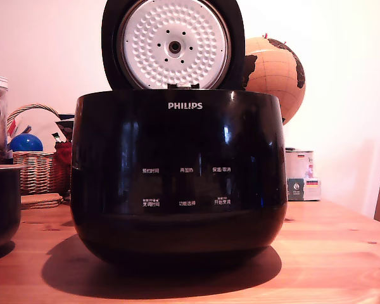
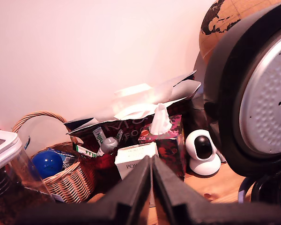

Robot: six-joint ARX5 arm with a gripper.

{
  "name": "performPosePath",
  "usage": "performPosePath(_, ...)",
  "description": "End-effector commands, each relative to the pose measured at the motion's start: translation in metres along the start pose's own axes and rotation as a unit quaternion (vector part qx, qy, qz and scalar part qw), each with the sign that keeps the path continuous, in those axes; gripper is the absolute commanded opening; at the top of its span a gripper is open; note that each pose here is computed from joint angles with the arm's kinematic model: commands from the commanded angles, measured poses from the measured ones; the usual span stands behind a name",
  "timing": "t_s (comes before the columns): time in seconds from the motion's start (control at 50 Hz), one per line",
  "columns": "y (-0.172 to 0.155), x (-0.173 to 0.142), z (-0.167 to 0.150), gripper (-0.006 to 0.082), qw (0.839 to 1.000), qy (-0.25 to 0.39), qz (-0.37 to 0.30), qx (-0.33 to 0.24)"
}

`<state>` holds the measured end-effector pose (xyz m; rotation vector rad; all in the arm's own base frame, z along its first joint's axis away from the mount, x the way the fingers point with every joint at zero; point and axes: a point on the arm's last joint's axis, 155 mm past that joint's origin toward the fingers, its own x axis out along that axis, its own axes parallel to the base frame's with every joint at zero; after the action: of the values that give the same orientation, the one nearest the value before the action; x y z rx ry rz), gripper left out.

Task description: Pick up the metallic pot next to the rice cooker

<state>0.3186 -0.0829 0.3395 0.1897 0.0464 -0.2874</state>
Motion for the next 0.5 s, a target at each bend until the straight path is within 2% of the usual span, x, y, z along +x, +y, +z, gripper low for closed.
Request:
performPosePath(0.0,-0.004,0.002,-0.013,-0.0024,1.000,0.012,-0.007,-0.002)
performPosePath(0.34,0.002,0.001,-0.012,-0.0024,1.000,0.010,0.007,0.000)
performPosePath(0.48,0.015,-0.004,-0.016,-0.0024,0.998,0.022,0.030,0.043)
